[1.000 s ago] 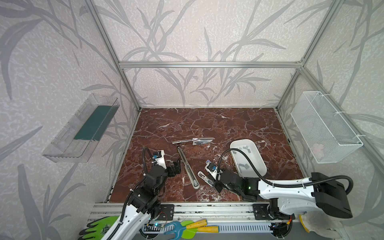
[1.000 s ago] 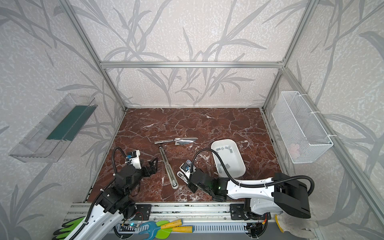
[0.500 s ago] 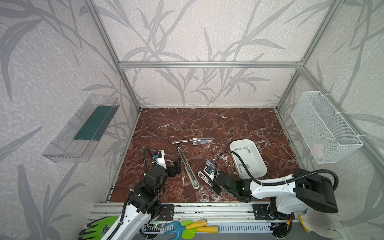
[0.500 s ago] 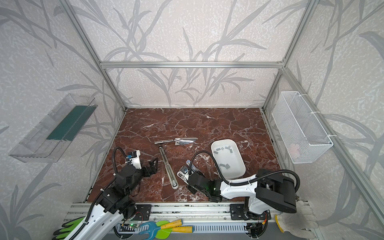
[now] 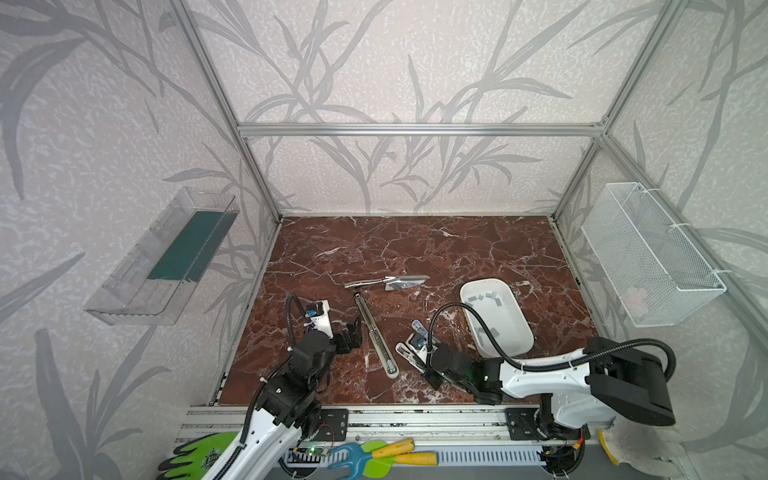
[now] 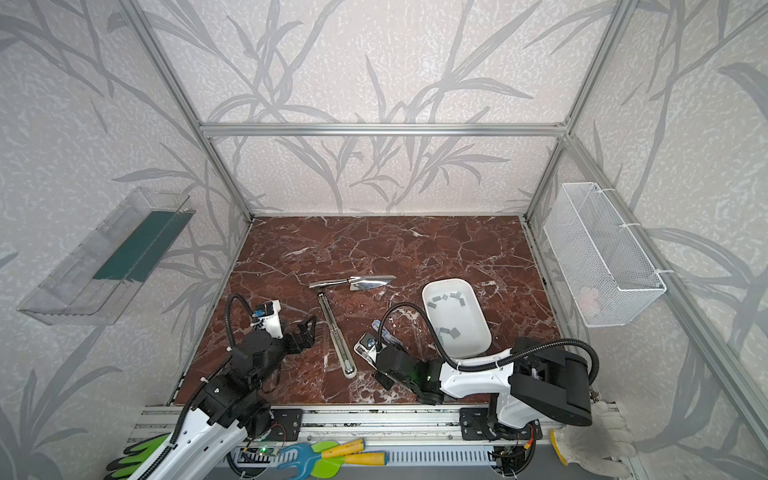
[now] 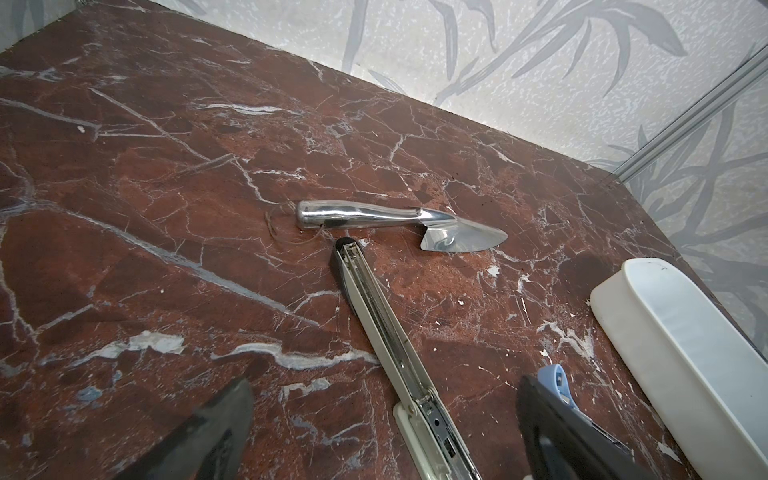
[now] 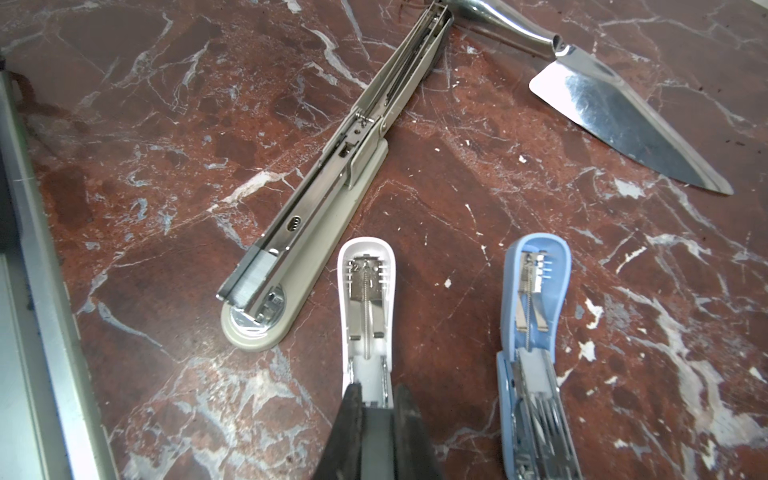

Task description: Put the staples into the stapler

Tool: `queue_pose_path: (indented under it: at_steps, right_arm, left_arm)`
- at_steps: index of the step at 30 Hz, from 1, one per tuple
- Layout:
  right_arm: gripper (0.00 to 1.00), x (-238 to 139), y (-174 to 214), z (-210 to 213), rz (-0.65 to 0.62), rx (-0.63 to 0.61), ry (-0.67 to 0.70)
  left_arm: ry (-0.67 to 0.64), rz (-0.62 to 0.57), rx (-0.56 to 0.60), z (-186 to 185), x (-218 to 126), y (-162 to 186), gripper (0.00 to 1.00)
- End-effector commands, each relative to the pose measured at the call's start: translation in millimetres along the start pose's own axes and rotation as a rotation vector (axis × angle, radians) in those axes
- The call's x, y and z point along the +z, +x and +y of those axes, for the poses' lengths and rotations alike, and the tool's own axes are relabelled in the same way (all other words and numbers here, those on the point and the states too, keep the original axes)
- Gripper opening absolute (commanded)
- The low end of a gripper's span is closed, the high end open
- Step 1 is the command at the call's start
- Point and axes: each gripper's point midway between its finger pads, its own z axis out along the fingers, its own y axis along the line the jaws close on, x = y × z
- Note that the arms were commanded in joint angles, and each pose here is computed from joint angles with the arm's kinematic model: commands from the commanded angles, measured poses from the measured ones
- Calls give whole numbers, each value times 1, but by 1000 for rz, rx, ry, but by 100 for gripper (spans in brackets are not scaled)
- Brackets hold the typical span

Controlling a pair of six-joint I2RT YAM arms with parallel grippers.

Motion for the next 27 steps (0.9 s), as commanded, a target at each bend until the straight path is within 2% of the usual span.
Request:
queue_pose_path:
  at_steps: [1,27]
  right_arm:
    - [11,3,-6,10,-5,-15,-31]
    - [10,11,0,5,27,-31,9]
  left_arm:
    - [-2,-18,-2,0,1,-3,99]
    - [-4,-18,0,0,1,-3,99]
